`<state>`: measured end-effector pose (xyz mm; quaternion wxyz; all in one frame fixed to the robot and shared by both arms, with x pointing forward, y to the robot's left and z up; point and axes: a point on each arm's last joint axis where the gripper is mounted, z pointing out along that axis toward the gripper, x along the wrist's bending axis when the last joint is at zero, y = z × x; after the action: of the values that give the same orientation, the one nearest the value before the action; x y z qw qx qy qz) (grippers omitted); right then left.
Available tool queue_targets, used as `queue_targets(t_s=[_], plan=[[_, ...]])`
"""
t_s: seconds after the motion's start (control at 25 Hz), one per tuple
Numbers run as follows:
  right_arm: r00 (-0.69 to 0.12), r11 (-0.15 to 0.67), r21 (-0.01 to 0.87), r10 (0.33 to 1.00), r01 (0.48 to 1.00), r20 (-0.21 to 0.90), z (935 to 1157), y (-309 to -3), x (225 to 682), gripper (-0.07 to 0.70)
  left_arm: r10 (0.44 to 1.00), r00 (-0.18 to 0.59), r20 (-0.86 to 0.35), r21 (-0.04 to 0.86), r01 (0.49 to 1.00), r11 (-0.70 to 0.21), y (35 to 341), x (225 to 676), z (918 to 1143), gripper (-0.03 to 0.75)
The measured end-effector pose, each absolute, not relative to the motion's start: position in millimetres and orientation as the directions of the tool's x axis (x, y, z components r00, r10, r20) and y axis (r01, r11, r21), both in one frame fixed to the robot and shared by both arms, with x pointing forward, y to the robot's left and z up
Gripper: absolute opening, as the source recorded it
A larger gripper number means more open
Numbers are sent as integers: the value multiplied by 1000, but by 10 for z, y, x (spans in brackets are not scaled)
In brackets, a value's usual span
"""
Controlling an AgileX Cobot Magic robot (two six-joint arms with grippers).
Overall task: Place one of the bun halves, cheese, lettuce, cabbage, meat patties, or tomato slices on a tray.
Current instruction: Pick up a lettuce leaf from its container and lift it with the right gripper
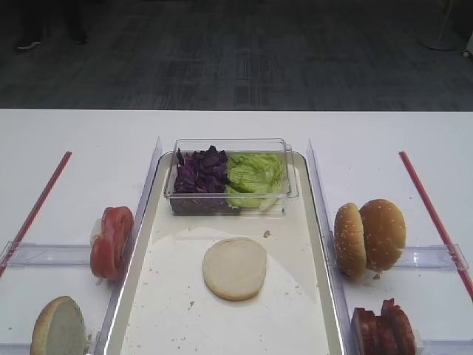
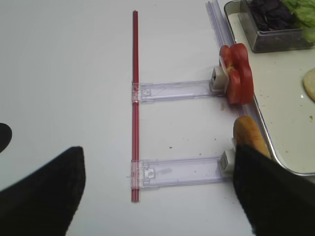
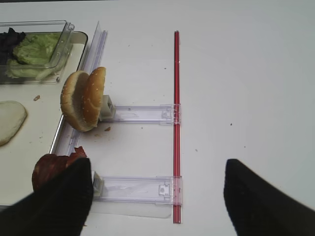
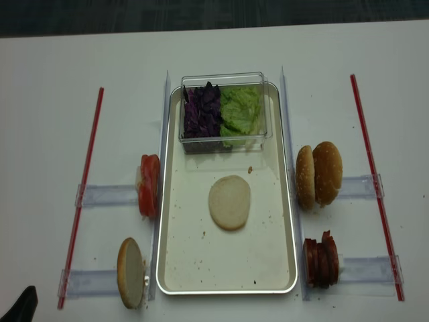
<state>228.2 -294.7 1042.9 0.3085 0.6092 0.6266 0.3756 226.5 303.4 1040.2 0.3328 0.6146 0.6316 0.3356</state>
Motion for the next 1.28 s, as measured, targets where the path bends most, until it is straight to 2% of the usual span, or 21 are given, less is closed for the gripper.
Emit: queue_targets(t_s=[0.96,1.12,1.28], plan=[[-67,-24,847,995,532,71,10429,-2947,2282,571,1000,-23,-8,833,553,19,3034,2265,10402,565],[-56,-45,845,994,533,88,10429,-2947,2282,572,1000,-23,-8,833,553,19,3034,2265,10402,565],[-51,-47,824,994,564,92,10432,-2944,2336,572,1000,-23,-8,833,553,19,3034,2265,10402,565]])
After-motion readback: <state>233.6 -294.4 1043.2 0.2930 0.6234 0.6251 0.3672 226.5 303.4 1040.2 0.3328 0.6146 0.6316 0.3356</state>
